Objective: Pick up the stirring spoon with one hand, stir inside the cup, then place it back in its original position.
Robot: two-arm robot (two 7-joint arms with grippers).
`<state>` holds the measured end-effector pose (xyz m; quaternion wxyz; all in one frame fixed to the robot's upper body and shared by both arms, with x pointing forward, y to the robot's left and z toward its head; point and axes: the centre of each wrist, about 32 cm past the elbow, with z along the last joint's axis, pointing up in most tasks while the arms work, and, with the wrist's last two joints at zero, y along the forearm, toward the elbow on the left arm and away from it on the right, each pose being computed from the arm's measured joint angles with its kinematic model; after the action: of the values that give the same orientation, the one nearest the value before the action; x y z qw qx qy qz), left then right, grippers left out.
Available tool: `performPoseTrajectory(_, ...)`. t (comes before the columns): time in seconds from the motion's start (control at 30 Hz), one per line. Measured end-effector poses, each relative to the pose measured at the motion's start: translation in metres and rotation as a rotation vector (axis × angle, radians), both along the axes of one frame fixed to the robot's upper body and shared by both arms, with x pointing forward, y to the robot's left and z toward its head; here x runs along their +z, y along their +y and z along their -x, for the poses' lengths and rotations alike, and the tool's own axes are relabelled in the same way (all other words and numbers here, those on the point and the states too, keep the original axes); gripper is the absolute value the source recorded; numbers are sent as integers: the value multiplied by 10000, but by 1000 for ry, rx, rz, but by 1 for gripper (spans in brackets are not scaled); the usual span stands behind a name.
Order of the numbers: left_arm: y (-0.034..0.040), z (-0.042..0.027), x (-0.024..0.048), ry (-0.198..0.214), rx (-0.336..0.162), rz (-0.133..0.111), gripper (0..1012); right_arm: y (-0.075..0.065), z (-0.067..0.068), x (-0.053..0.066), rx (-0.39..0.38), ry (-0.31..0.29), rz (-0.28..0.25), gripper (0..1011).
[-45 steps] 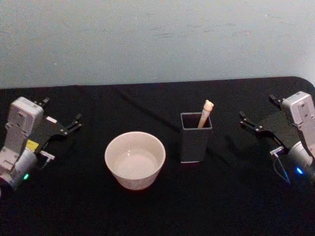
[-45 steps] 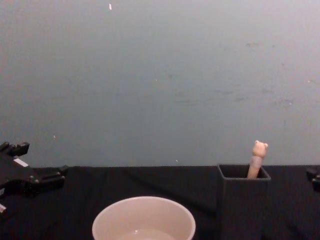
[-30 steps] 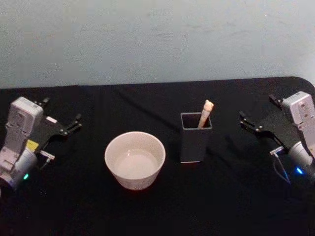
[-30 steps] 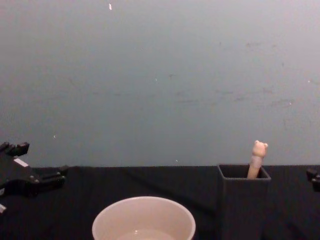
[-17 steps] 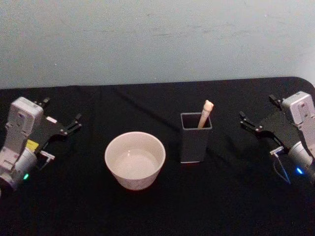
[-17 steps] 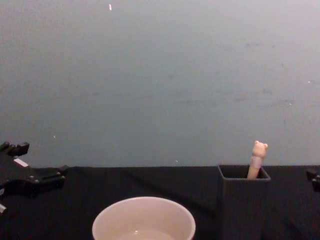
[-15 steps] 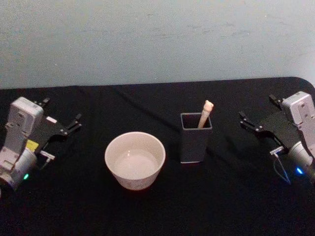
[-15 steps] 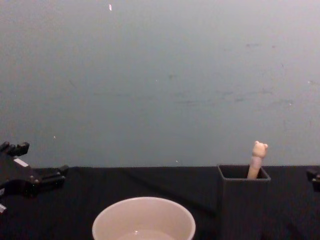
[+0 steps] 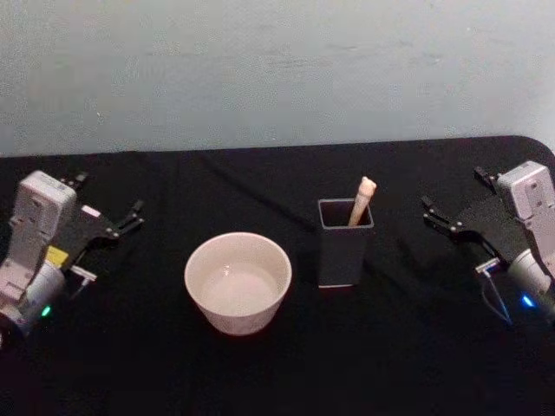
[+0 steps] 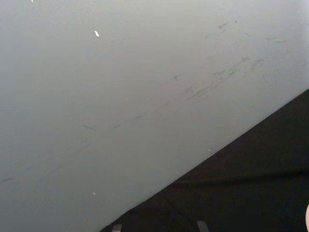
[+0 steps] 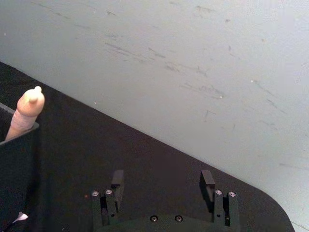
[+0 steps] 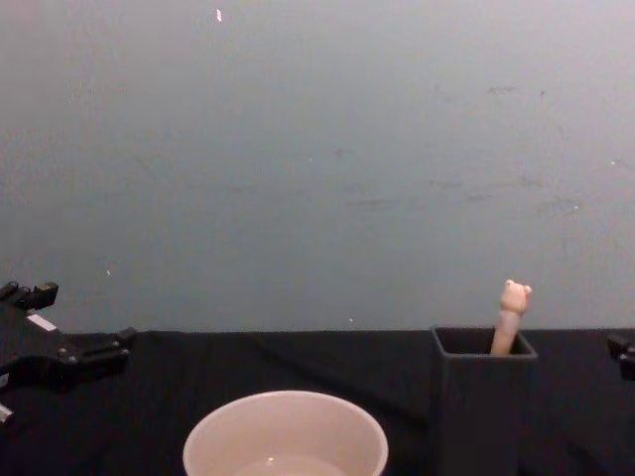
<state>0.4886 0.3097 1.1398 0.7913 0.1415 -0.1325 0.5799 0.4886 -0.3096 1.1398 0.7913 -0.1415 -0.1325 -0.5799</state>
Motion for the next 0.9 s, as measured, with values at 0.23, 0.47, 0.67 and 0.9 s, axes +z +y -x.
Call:
performPoseTrajectory(0.23,0,0,0,0,0,0,1001,0,0,0,0,0,0,1002)
performPoseTrajectory(0.47,0,0,0,0,0,0,1001,0,0,0,0,0,0,1002)
performPoseTrajectory(0.67,0,0,0,0,0,0,1001,0,0,0,0,0,0,1002)
performPoseTrajectory(0.9,0,0,0,0,0,0,1001,-5,3,17,6,1,-16,1002)
